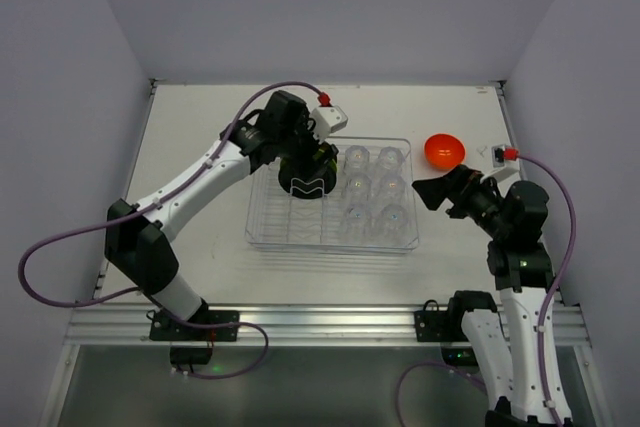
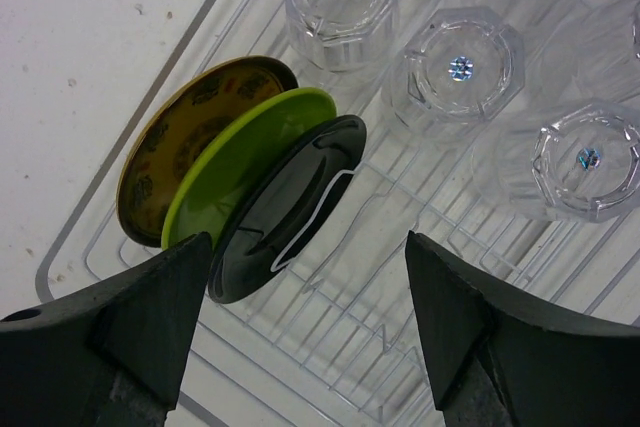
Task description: Unload the mixed dishes from the dish rack
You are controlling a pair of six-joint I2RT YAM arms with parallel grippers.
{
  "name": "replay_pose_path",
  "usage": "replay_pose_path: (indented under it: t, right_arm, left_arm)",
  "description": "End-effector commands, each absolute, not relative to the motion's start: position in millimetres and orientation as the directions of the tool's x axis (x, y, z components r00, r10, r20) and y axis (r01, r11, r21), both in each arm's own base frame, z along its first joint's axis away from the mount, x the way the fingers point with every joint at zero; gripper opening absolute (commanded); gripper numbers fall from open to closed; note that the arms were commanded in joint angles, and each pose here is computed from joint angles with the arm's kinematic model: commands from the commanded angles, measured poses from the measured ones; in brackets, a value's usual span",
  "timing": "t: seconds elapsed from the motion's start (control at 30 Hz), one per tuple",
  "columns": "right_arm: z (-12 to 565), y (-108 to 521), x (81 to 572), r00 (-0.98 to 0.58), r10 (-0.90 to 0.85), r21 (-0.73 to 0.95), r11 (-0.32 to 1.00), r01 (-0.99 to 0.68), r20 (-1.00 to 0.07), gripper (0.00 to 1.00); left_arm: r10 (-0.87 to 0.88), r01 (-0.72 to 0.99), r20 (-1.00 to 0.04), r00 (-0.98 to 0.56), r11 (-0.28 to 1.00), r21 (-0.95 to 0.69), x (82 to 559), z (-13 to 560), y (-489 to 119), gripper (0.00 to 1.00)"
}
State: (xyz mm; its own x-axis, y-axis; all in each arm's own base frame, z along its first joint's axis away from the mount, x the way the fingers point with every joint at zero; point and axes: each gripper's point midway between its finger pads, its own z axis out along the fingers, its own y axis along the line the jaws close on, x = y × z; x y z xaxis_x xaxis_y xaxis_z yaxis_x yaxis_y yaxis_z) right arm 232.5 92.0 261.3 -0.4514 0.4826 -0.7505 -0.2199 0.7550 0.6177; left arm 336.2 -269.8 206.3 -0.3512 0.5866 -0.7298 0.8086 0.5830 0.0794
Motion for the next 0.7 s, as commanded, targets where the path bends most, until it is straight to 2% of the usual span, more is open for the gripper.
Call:
replay_pose_path:
  t: [0.0,0.13,0.67]
  right_arm:
    - [275,99,230,-0.432,0.441,0.585,0.755,-0.295,-0.787,0.97]
    - [277,102,227,-0.427,0.434,0.581,0.748,-0.319,-0.793,0.97]
    - [285,111,219,-0.425,0.433,0.590,0.716,-0.373,-0.795,0.97]
  left_arm:
    - [0.631,0.866,-0.731,-0.258,0.486,0.114,339,221,-274,0.81]
    - [0.707,0.881,-0.649,-0.280,0.458,0.118,341,192,-268,0.79]
    - [0.732,0.864,-0.594,-0.332,0.490,0.121,361,160,-264,0.77]
